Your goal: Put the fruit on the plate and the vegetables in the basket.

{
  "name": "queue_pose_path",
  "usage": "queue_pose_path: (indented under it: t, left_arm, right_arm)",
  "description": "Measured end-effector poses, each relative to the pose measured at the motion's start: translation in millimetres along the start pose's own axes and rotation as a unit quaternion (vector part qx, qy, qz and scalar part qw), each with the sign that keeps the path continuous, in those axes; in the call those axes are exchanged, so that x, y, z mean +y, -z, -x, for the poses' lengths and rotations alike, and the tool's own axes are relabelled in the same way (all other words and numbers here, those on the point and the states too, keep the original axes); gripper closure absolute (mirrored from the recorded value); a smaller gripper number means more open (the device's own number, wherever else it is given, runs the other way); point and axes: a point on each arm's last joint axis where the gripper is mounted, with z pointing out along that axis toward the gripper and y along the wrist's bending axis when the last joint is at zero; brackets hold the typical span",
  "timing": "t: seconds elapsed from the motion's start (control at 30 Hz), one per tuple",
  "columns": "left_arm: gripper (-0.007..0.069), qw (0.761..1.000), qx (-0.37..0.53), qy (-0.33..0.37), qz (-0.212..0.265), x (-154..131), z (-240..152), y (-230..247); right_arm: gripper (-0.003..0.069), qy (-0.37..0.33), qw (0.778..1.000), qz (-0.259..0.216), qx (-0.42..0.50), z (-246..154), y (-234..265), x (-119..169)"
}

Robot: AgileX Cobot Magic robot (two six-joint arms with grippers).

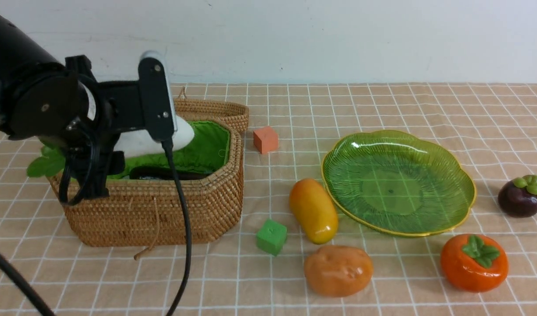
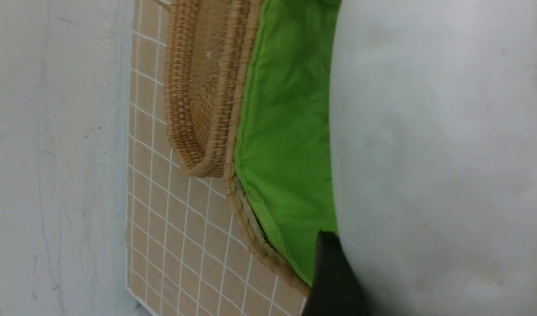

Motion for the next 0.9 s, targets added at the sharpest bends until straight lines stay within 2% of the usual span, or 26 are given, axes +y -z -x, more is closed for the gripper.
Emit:
queue_pose_path:
  t: [0.13,0.33,0.5,0.57,0.6,0.63,0.7,0.77,0.8,0.87,0.9]
  left_arm:
    - [0.0169,1.000,-0.004,0.015,0.000,-1,3,-10]
    - [0.0165,0.998,-0.012,0.054,0.030,5,4,-10]
    - [0.0047,0.993,-0.015,0.109,0.044,8,2,-3]
    - [0.0025,0.991,-0.018,0.123,0.046,9,2,0]
    - [0.0007,0.987,-0.024,0.151,0.048,10,0,6]
    - [0.0007,0.987,-0.024,0.152,0.047,10,0,6]
    - [0.0018,0.978,-0.036,0.200,0.040,10,0,14]
    - [0.0109,0.950,-0.066,0.306,0.013,7,2,27]
    - [0.0130,0.947,-0.068,0.314,0.009,7,3,28]
    - [0.0313,0.909,-0.100,0.401,-0.054,-6,19,40]
    - [0.0448,0.896,-0.117,0.417,-0.097,-17,34,47]
  right_arm:
    - [0.0533,0.000,1.000,0.003,0.012,-2,0,1]
    - [0.0532,0.000,1.000,0.006,0.024,-4,0,1]
    - [0.0531,0.000,0.999,0.009,0.033,-6,0,2]
    - [0.0531,0.000,0.999,0.009,0.033,-6,0,2]
    - [0.0531,-0.001,0.999,0.010,0.033,-6,0,2]
    - [0.0531,-0.001,0.999,0.010,0.033,-6,0,2]
    - [0.0531,-0.001,0.999,0.011,0.035,-6,0,2]
    - [0.0531,-0.003,0.999,0.013,0.042,-8,0,2]
    - [0.0531,-0.004,0.999,0.013,0.043,-8,0,2]
    - [0.0531,-0.015,0.998,0.011,0.057,-10,1,2]
    - [0.0531,-0.020,0.997,0.006,0.071,-13,1,1]
